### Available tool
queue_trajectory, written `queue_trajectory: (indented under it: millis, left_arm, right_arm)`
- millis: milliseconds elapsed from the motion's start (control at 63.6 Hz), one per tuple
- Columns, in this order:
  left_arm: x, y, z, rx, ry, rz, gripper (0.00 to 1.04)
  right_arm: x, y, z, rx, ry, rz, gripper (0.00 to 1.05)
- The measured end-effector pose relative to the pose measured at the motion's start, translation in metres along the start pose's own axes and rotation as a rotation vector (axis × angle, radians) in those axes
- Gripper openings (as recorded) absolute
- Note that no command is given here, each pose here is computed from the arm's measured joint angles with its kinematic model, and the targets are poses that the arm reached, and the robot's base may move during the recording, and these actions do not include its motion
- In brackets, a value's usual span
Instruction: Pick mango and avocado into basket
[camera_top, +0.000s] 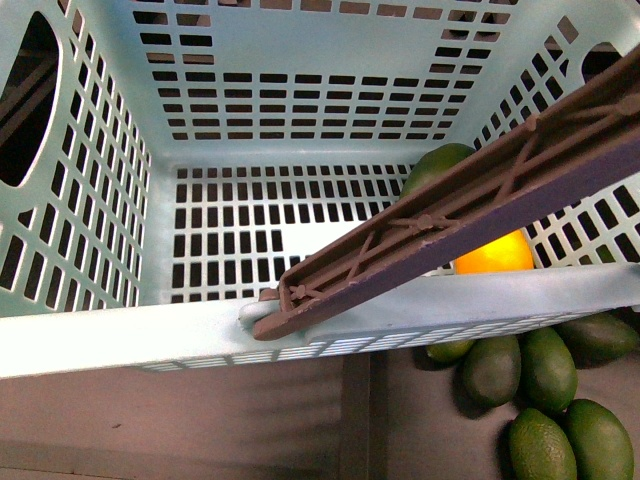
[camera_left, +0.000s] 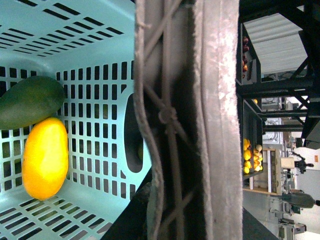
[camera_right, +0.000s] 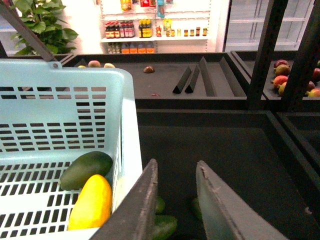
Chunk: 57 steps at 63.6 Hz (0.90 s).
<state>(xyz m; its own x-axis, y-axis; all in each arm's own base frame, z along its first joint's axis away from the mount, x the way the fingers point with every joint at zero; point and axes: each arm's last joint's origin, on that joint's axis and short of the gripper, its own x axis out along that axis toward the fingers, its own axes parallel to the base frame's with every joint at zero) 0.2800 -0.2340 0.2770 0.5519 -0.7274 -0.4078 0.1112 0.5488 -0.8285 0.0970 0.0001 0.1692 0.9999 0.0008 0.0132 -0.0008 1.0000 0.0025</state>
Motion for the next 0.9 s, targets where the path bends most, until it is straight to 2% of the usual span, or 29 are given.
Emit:
queue_trajectory:
  millis: [94, 157, 252, 299, 487, 723, 865, 896]
  left_arm:
    - [0.000, 0.000, 0.000, 0.000, 0.000, 0.000, 0.14]
    - [0.000, 0.000, 0.000, 0.000, -0.001, 0.000, 0.14]
    - [0.006, 0.000, 0.001, -0.135, -0.240, 0.132, 0.14]
    - [0.012, 0.001, 0.010, -0.194, -0.328, 0.163, 0.14]
    - [0.020, 0.024, 0.043, -0.259, -0.404, 0.192, 0.14]
    - [0.036, 0.091, 0.090, -0.480, -0.525, 0.238, 0.14]
    - [0.050, 0.130, 0.130, -0.563, -0.620, 0.252, 0.14]
    - [0.054, 0.140, 0.146, -0.574, -0.650, 0.254, 0.14]
  right_arm:
    - [0.000, 0.000, 0.000, 0.000, 0.000, 0.000, 0.60]
    - [0.000, 0.000, 0.000, 0.000, 0.000, 0.000, 0.77]
    - [0.000, 0.000, 0.000, 0.000, 0.000, 0.000, 0.97]
    - [0.000, 0.000, 0.000, 0.000, -0.001, 0.000, 0.96]
    - [0.000, 0.000, 0.000, 0.000, -0.001, 0.001, 0.96]
    - [0.000, 0.000, 0.000, 0.000, -0.001, 0.000, 0.96]
    - [0.000, 0.000, 0.000, 0.000, -0.001, 0.001, 0.96]
    - [0.000, 0.000, 0.000, 0.000, -0.001, 0.000, 0.96]
